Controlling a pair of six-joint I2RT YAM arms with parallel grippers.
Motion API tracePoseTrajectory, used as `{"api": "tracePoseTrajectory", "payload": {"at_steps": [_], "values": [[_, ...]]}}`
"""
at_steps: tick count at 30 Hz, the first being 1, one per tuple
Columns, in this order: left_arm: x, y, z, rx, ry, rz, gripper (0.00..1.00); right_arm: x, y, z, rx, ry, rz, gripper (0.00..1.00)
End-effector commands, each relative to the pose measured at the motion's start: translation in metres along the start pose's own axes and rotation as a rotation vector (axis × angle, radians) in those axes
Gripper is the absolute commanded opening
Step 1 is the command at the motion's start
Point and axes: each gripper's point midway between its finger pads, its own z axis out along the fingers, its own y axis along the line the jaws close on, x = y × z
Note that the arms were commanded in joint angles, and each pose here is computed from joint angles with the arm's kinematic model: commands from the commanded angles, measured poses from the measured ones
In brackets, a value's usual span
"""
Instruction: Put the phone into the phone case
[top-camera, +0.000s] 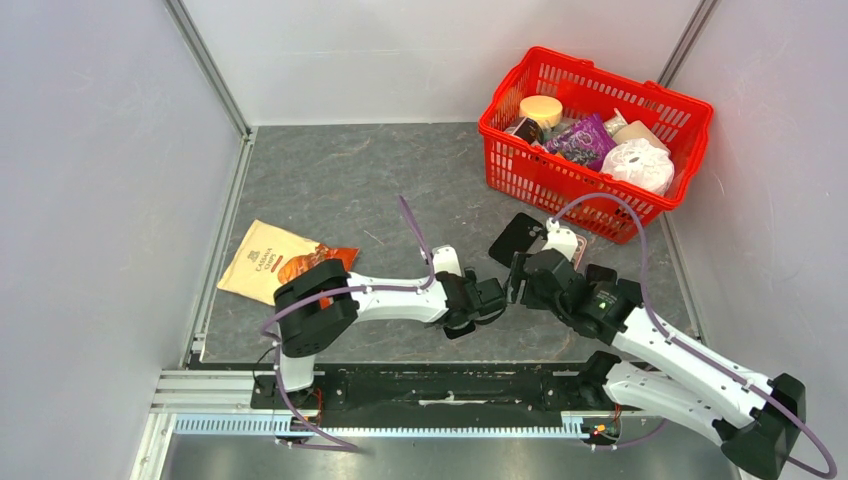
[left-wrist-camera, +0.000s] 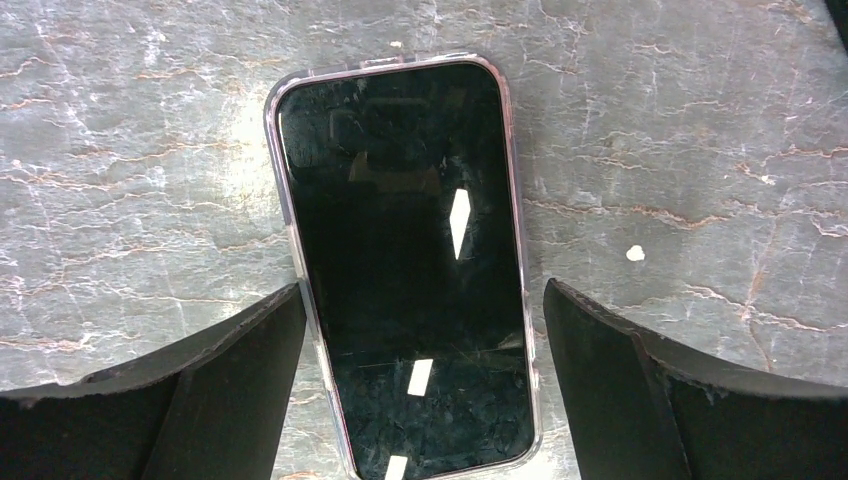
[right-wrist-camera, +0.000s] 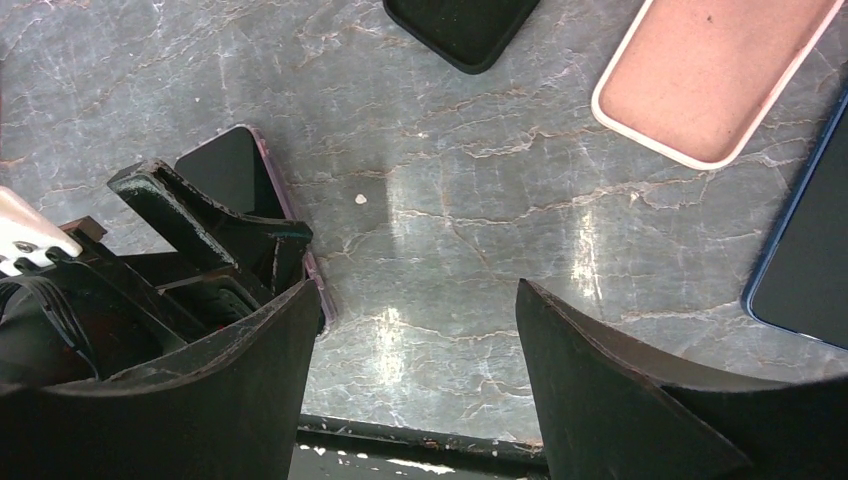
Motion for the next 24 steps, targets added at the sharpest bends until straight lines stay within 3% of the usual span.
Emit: {"api": "tracePoseTrajectory", "payload": {"at_steps": [1, 6, 8, 11, 15, 20, 24], "values": [[-0.001, -0.011, 0.001, 0.002, -0.029, 0.016, 0.94, 0.002, -0.001, -0.002, -0.009, -0.002, 0.007, 0.79], [0.001, -0.001, 0.006, -0.033, -0.033, 0.006, 0.93, 0.003, -0.003, -0.003, -0.009, -0.003, 0.011, 0.79], [-0.002, 0.005, 0.008, -0.05, -0.038, 0.011, 0.86, 0.002, -0.003, -0.003, -0.01, -0.003, 0.011, 0.79], [-0.013, 0.012, 0.014, -0.071, -0.039, 0.053, 0.67, 0.004, -0.002, -0.003, -0.014, 0.001, 0.011, 0.79], [-0.036, 0.024, 0.027, -0.087, -0.031, 0.089, 0.59, 0.004, -0.001, -0.003, -0.018, 0.003, 0.011, 0.79], [-0.092, 0.03, 0.059, 0.005, -0.015, 0.101, 0.58, 0.004, 0.0, -0.001, -0.022, 0.002, 0.014, 0.79], [-0.161, 0.03, 0.084, 0.064, -0.06, 0.14, 0.57, 0.003, 0.004, 0.004, -0.02, 0.003, 0.012, 0.79]]}}
